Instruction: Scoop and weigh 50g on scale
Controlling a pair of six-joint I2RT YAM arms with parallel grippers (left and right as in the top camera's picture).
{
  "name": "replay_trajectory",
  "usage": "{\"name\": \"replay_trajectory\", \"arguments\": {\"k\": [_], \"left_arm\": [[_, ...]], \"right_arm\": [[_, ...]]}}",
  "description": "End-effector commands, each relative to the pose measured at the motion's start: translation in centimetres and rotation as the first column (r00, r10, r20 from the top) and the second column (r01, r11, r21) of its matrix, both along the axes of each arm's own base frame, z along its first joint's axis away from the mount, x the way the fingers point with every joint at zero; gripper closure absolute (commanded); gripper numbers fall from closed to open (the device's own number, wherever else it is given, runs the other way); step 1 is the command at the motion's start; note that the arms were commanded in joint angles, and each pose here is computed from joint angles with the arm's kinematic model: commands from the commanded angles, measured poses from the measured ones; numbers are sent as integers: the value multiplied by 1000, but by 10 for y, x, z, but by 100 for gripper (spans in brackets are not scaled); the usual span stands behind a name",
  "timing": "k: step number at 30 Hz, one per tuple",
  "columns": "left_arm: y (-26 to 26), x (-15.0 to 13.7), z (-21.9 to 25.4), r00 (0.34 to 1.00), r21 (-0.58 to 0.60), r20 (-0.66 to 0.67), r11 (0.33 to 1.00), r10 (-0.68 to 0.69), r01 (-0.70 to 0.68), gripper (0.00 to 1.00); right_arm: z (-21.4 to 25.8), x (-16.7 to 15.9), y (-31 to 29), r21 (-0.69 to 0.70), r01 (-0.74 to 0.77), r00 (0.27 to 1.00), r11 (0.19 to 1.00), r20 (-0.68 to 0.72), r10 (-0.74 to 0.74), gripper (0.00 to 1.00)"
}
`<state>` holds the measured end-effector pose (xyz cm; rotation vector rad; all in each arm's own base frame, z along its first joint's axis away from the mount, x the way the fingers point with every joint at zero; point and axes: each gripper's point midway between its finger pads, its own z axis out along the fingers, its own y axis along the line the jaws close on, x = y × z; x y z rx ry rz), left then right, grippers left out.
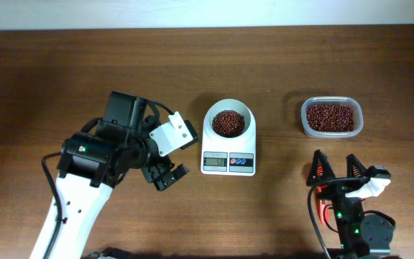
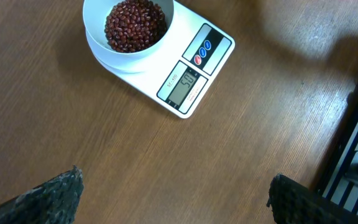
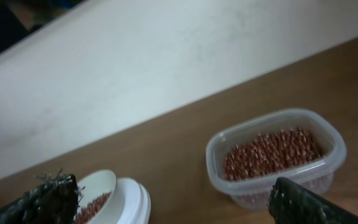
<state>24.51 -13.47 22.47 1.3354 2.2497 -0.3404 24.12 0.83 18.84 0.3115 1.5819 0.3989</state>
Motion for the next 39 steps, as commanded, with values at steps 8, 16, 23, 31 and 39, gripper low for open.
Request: {"name": "replay_trajectory", "arguments": {"k": [8, 16, 23, 31, 39], "left_arm": [[-3, -1, 3, 1000, -9, 11, 1000, -23, 23, 1], [-3, -1, 3, 1000, -10, 12, 1000, -23, 23, 1], [-3, -1, 3, 1000, -10, 12, 1000, -23, 23, 1], [-3, -1, 3, 1000, -10, 12, 1000, -23, 23, 1], [-3, -1, 3, 1000, -10, 12, 1000, -23, 23, 1]], "right_arm": [[-11, 5, -6, -5, 39, 999, 999, 36, -38, 1], [-32, 5, -11, -181, 54, 997, 982, -39, -62, 1], [-33, 5, -12, -212, 57, 997, 975, -41, -68, 1], [-34, 5, -12, -313, 45, 998, 949, -38, -59, 1], [-33, 5, -11, -336, 38, 998, 941, -33, -52, 1]]}}
